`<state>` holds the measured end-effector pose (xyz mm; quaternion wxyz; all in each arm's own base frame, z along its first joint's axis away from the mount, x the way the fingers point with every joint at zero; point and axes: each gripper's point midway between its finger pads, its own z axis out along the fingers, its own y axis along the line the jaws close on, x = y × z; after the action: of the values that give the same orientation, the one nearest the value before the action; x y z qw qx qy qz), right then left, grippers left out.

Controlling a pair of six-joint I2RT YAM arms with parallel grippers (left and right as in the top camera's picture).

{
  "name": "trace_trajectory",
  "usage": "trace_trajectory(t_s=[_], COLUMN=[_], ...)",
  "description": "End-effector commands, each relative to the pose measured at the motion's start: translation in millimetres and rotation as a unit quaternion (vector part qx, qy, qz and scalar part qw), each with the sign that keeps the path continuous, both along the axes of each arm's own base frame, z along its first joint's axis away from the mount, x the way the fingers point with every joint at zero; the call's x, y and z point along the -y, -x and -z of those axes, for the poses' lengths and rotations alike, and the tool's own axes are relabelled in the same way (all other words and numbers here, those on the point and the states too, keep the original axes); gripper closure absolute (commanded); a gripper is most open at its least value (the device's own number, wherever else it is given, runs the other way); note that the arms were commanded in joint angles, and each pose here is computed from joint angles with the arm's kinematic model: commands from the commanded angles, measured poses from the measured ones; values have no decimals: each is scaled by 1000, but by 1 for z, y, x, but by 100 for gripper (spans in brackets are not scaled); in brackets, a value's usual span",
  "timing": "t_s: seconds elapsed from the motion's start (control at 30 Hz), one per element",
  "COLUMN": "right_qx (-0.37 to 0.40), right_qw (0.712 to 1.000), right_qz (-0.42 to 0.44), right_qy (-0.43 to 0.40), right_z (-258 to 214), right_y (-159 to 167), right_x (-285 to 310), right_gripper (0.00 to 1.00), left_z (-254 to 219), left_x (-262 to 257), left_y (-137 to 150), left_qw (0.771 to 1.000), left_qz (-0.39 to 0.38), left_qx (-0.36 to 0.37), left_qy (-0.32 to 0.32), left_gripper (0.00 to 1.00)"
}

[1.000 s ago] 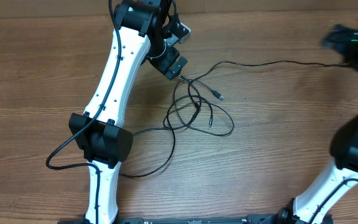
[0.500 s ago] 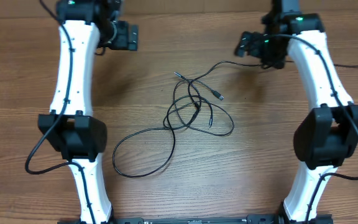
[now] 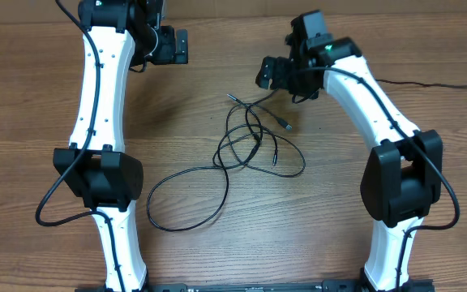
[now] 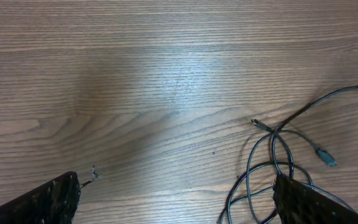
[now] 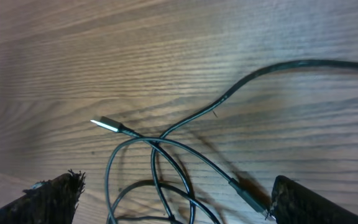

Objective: Untangle cables

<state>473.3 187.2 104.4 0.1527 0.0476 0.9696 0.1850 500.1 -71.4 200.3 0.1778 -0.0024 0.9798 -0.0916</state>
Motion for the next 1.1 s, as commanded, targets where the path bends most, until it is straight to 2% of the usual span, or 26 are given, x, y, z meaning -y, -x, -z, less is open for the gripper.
trace_trajectory(t_s=[0.0,0.17,0.33,0.47,0.73,0.97,1.0,1.07], right_qx=[-23,-21,22,28,62,78,88,102], right_qw=[999,999,999,997,995,992,990,989], right_qz=[36,41,45,68,78,103,106,109], right_qy=[12,18,9,6,-7,13,12,6], right_z=[25,54,69,87,100,105,103,98], right_y=[5,2,-20,-31,-53,-62,-66,-72], right_x=[5,7,3,3,-2,8,8,7], right_gripper=[3,4,9,9,27,62,73,83], left_z=[5,5,5,6,8,8,8,8], left_x=[6,6,6,6,5,6,6,6], left_y=[0,0,1,3,8,9,9,10], left_qw=[1000,1000,1000,1000,1000,1000,1000,1000], left_qz=[0,0,0,0,2,2,2,2], left_qx=[-6,-6,-10,-14,-24,-25,-26,-27], left_qy=[7,7,7,7,5,5,5,5], left_gripper=[0,1,1,1,1,1,0,1])
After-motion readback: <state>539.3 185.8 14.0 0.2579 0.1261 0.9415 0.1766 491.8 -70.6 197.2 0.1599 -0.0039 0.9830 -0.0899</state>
